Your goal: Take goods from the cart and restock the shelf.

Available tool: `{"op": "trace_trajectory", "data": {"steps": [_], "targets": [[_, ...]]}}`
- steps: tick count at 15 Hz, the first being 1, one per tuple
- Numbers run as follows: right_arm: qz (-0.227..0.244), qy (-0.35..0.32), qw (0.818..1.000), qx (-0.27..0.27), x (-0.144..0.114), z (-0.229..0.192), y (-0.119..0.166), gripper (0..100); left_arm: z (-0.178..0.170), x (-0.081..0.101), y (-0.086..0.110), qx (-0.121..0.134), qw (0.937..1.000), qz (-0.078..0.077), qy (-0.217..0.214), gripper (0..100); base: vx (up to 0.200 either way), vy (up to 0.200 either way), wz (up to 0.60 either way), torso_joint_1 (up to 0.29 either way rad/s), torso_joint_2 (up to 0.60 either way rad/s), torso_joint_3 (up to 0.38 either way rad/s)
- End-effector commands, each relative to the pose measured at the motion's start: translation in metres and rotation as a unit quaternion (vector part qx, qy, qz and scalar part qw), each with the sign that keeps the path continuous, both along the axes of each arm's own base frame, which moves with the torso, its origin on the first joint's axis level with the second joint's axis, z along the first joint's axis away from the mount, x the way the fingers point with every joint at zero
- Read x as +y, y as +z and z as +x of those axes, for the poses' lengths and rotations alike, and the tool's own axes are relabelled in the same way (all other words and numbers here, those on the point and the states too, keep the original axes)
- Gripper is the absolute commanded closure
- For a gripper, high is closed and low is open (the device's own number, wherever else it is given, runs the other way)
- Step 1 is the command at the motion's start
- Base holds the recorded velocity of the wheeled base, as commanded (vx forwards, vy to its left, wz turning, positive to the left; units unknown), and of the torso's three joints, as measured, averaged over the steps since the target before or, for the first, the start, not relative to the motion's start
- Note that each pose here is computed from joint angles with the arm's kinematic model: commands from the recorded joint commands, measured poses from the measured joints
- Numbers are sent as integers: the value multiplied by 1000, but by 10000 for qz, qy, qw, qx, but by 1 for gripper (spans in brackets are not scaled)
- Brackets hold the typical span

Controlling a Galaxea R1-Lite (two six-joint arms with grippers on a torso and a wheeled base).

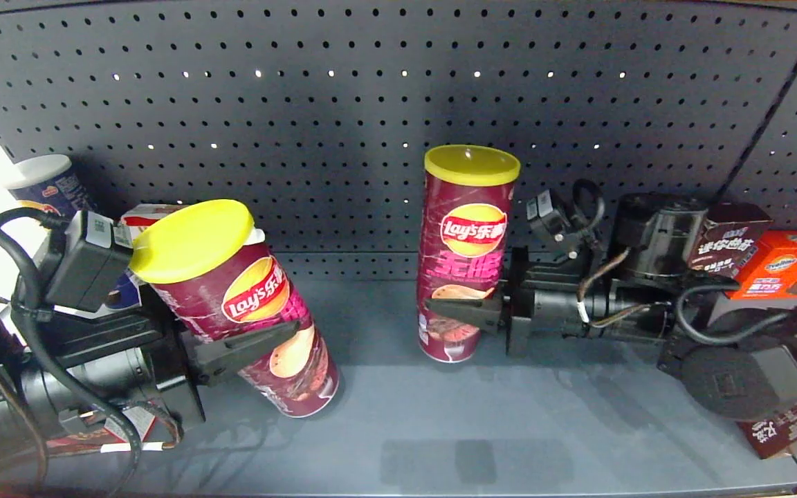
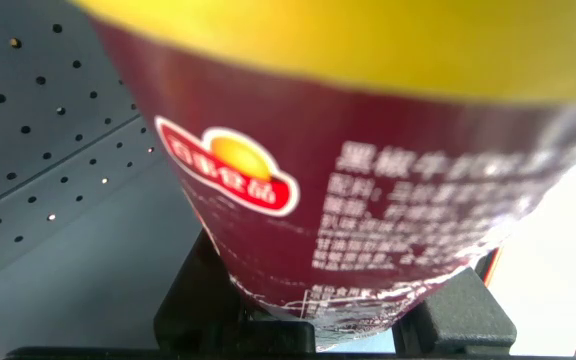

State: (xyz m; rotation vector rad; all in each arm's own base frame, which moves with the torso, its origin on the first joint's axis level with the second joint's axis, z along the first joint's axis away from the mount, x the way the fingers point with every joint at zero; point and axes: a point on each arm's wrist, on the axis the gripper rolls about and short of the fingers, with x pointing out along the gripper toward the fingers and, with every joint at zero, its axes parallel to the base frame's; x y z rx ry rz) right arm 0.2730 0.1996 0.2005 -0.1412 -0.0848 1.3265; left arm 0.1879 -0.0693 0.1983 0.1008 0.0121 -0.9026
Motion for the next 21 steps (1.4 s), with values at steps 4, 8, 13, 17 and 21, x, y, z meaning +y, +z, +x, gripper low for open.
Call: {"op": "trace_trajectory", "data": {"steps": [4,8,13,17,21], "targets": [[10,42,10000,-27,-11,-58,-28,100,0,0,-2,42,10000,6,7,100,0,0,0,0,0,0],[-85,135,9998,78,-7,-65,-37,100,-1,0,-3,57,10000,11,15,100,0,0,0,0,0,0],[-166,127,9996,171,-2,-63,-44,100,-1,0,-3,57,10000,11,7,100,0,0,0,0,0,0],[-268,136,9992,273,1,-61,-53,100,-1,0,-2,49,10000,8,15,100,0,0,0,0,0,0],[-366,174,9989,234,5,-59,-59,100,0,3,-3,57,10000,10,76,100,0,0,0,0,0,0]]}}
